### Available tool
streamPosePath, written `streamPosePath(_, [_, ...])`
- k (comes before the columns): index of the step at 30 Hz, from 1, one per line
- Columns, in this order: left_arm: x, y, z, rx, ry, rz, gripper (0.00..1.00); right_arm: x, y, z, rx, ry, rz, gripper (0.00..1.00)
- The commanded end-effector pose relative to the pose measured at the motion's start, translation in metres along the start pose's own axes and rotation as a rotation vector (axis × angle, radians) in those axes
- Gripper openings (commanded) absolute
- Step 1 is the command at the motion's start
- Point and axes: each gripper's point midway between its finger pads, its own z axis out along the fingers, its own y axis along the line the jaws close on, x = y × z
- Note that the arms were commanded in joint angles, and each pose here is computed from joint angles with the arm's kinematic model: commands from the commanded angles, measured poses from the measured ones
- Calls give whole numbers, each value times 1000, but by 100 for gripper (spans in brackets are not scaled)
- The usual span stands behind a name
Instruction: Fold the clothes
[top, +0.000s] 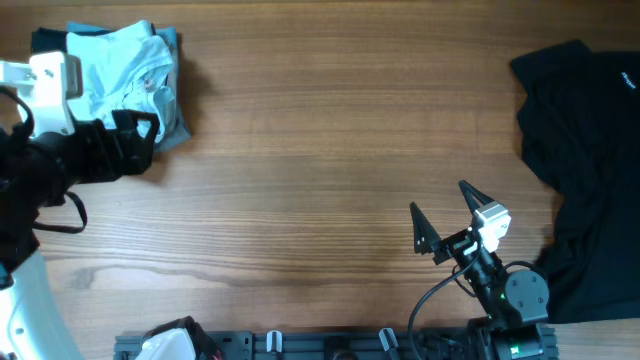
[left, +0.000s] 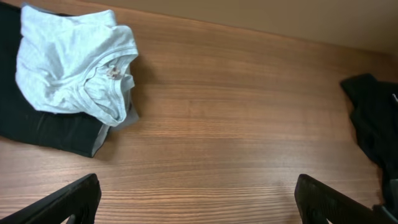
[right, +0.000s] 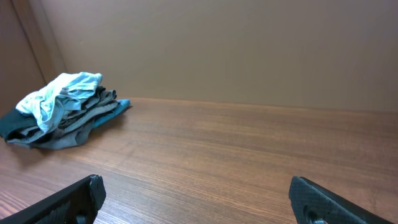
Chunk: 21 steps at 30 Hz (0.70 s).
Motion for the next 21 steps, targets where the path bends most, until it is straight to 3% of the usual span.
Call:
streamPosePath(1, [4,1,-14,-74,-31,59,100,-2,3,0,-13,-9,15,100])
streamPosePath(8, [-33,-35,-14,-48,-340,276,100,-2,3,0,-13,-9,15,100])
streamPosePath(11, [-38,-46,-8,-18,-464,290,100,-2,3,0,-13,-9,15,100])
streamPosePath(21, [24,-38,25,25,-677,308,100,-2,3,0,-13,-9,15,100])
